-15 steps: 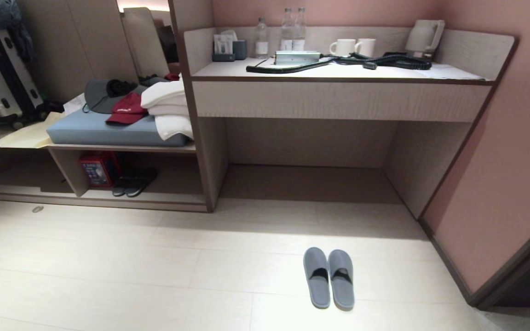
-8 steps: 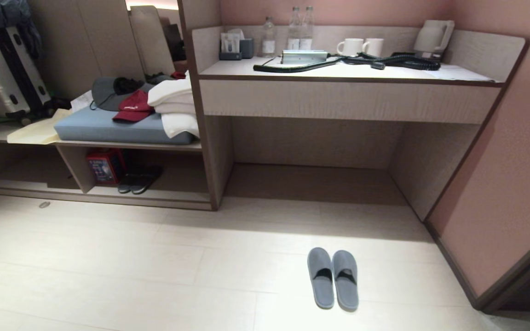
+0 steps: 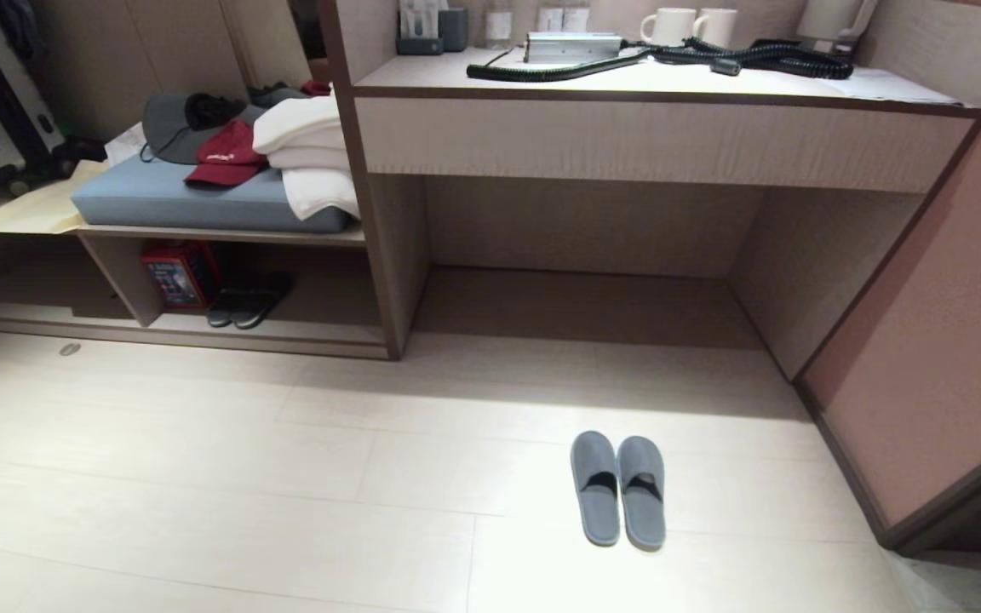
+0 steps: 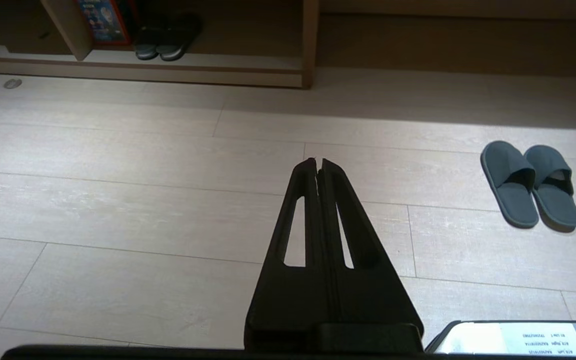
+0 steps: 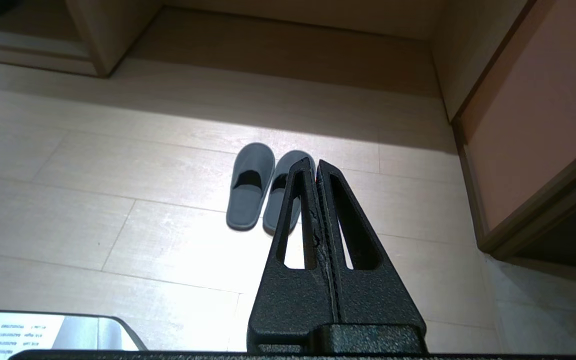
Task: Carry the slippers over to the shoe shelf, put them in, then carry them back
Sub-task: Pick up the slippers on the floor
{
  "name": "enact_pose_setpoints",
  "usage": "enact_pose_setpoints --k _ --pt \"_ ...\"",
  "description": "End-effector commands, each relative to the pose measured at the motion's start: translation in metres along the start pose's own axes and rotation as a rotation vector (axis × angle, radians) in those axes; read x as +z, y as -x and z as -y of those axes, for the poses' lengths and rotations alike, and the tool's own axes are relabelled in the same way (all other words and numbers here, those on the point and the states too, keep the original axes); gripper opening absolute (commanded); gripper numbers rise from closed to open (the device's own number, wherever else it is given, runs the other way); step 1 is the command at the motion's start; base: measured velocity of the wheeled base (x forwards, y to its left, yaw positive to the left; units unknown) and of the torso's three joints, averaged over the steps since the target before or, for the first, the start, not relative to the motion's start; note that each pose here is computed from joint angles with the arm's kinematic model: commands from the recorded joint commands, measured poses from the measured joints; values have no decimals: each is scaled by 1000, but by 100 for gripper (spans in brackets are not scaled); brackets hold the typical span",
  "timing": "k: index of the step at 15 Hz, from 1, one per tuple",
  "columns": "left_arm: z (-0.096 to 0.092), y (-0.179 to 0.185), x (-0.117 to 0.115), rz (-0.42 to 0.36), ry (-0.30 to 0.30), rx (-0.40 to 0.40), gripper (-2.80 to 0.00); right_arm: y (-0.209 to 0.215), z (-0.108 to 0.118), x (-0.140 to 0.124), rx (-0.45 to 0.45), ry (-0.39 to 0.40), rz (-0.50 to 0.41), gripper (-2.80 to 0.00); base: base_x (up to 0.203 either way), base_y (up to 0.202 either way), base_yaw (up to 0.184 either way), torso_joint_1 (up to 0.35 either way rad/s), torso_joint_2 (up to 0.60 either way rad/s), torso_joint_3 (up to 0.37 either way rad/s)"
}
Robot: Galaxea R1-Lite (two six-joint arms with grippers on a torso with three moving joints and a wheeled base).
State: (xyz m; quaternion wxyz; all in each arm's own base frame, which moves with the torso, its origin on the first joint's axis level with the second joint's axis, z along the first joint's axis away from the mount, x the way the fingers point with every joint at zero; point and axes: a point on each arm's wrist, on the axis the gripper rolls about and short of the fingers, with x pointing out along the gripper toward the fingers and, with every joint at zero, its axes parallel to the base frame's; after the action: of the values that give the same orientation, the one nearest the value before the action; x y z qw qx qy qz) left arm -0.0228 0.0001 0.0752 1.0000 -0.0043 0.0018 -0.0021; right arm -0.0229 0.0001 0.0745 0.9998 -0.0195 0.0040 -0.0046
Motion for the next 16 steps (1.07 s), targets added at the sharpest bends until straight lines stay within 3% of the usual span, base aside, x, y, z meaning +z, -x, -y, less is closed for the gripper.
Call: enact_pose_setpoints --k 1,16 --pt "0 0 0 -3 -1 0 -280 0 0 -1 0 1 -1 -280 0 0 0 4 2 -200" --pt "0 0 0 -1 2 0 -280 0 0 0 -1 -7 0 -280 0 0 0 2 3 -196"
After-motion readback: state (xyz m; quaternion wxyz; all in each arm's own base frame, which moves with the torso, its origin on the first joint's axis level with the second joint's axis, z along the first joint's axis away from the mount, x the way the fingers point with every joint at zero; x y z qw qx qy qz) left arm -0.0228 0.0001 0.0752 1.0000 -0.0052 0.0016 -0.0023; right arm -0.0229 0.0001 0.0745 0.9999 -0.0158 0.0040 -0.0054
